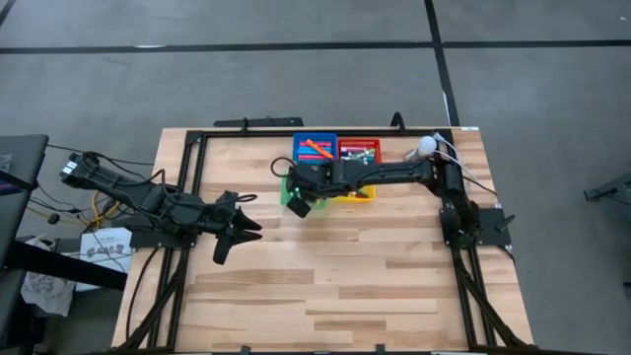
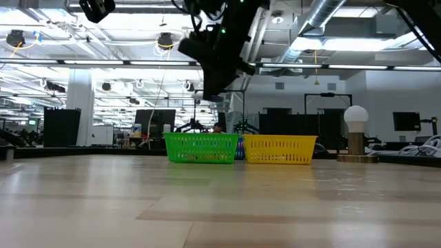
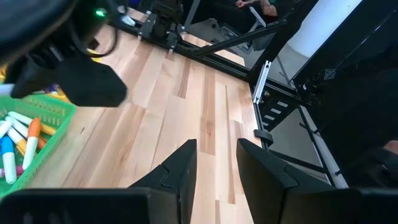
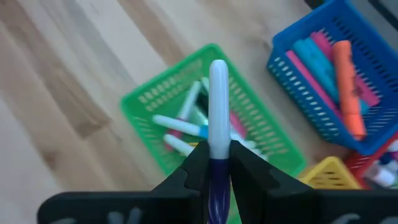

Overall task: Pick & Place Markers
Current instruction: Put the blue mini marker into the green bin

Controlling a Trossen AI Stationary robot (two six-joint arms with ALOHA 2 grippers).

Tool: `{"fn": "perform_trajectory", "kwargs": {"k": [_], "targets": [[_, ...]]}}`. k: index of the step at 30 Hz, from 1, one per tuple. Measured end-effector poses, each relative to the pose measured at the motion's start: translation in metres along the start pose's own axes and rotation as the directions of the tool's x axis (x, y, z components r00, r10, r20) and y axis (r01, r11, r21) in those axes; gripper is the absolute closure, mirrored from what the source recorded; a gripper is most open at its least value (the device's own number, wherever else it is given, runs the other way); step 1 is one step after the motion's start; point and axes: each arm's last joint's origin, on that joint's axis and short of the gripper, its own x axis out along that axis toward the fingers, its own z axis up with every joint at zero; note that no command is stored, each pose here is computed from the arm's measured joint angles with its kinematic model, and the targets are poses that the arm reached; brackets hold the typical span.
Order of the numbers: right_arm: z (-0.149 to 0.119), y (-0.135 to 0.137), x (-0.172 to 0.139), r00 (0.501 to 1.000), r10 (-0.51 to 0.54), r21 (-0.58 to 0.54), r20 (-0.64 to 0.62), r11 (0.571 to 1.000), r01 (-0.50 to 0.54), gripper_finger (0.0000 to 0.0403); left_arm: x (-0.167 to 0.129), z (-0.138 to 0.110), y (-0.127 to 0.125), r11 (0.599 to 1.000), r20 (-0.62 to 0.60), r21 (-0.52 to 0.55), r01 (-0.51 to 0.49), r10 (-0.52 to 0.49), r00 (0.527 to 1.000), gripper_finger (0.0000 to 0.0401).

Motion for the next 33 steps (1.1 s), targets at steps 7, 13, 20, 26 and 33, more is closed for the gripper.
{"fn": "perform_trajectory", "kwargs": {"k": [7,13,20,26,33], "targets": [[0.004,-0.017,0.006,0.999,-0.015,-0.029,-0.039,0.999,0.014,0.0364,0.000,0.000,0.000,1.000,0.001,0.000,-0.001,0.001,1.000,0.0288],[0.004,-0.019,0.007,0.998,-0.014,-0.028,-0.054,1.000,0.012,0.0347,0.000,0.000,0.000,1.000,0.001,-0.001,-0.001,0.001,1.000,0.0288],[0.003,-0.020,0.007,0.998,-0.017,-0.031,-0.060,0.999,0.015,0.0343,0.000,0.000,0.000,1.000,0.001,-0.001,-0.001,0.001,1.000,0.0288],[0.002,-0.020,0.007,0.997,-0.024,-0.035,-0.070,0.999,0.022,0.0342,0.000,0.000,0.000,1.000,0.001,-0.002,-0.001,0.001,1.000,0.0288],[-0.001,-0.021,0.006,0.995,-0.037,-0.045,-0.094,0.998,0.033,0.0335,0.000,0.000,0.000,1.000,0.001,-0.004,-0.001,0.001,1.000,0.0288]]}}
